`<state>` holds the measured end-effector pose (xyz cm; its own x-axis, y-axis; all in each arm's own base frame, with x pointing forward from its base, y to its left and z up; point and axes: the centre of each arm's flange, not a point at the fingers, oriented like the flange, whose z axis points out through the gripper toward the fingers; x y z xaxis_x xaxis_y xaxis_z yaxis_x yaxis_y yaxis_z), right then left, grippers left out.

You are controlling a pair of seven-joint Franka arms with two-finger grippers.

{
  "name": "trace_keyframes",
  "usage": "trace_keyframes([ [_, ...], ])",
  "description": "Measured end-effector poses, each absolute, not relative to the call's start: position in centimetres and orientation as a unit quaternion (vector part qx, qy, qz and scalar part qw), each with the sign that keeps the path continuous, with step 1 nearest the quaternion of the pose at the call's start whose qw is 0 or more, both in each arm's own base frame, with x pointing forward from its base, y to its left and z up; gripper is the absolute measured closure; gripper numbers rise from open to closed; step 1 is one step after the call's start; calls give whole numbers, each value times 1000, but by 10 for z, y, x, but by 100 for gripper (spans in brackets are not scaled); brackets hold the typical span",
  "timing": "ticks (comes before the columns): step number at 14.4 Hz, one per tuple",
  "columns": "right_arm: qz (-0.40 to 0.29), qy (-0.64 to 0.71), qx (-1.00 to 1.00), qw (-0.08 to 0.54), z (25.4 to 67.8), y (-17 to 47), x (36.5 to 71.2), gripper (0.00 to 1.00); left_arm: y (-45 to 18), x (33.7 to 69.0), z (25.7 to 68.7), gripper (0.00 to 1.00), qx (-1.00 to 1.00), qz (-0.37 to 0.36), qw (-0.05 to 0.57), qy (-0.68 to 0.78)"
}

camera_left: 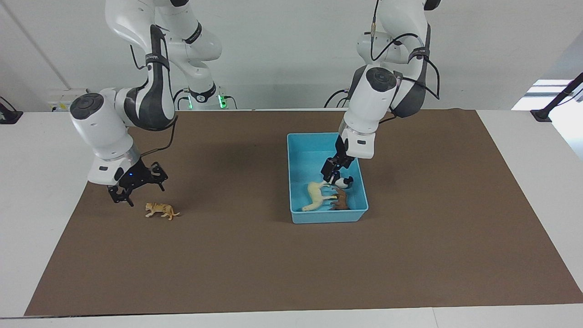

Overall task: Put all toys into storage box
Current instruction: 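Place the horse in the box while the right gripper reaches the lion, then withdraw the left gripper while the right gripper grasps the tan lion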

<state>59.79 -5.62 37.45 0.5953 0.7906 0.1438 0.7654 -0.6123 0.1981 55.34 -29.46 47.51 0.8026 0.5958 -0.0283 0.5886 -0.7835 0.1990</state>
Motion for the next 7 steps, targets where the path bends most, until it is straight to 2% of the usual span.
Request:
trace_keyframes([
  [3, 120, 557, 817, 91, 363, -55, 593, 0, -257, 569, 497, 0, 946, 30, 69, 315],
  [7, 113, 609, 778, 100, 346, -58, 583, 0, -184, 580, 544, 0, 972, -2, 31, 232],
])
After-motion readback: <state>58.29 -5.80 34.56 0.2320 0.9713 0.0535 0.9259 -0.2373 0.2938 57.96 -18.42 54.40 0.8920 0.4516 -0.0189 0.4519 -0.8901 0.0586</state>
